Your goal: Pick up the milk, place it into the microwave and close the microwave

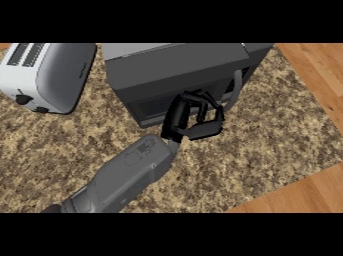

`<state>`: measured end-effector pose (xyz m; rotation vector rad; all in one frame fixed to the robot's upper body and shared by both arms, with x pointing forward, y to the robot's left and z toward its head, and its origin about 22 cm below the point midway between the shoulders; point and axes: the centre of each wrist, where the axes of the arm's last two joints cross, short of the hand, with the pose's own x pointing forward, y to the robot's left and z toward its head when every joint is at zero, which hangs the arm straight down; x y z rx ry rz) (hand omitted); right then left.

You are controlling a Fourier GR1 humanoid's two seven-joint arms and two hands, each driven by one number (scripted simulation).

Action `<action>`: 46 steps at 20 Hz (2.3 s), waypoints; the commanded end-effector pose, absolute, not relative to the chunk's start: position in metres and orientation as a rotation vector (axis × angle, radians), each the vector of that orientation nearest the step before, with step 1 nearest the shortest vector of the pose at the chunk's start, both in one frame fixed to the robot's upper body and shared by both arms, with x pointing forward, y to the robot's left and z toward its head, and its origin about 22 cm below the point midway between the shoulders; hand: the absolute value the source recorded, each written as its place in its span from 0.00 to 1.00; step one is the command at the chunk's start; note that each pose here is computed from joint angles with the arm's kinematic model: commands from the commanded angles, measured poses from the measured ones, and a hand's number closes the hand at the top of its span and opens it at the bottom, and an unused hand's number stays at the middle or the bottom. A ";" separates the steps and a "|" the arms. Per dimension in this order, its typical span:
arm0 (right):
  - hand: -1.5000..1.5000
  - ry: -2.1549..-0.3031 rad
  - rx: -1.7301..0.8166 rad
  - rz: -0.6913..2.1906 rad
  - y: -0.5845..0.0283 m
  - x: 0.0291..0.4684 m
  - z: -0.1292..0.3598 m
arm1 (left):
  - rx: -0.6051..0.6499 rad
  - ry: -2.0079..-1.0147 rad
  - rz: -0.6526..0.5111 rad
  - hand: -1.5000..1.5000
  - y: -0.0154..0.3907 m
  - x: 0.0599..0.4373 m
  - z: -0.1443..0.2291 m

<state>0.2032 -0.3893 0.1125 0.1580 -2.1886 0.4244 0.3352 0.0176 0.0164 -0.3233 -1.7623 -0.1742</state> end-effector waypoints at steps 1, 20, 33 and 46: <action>0.00 -2.183 0.137 0.419 -0.397 0.207 0.120 | -0.332 -1.815 -0.133 1.00 0.017 0.355 0.036; 0.00 -2.216 0.029 0.497 -0.425 0.221 0.164 | -0.319 -1.862 -0.099 1.00 0.016 0.362 0.037; 0.00 -2.195 0.011 0.511 -0.447 0.226 0.174 | -0.331 -1.879 -0.085 1.00 0.013 0.363 0.038; 0.00 -2.221 0.073 0.425 -0.464 0.237 0.174 | -0.352 -1.890 -0.092 1.00 0.010 0.362 0.037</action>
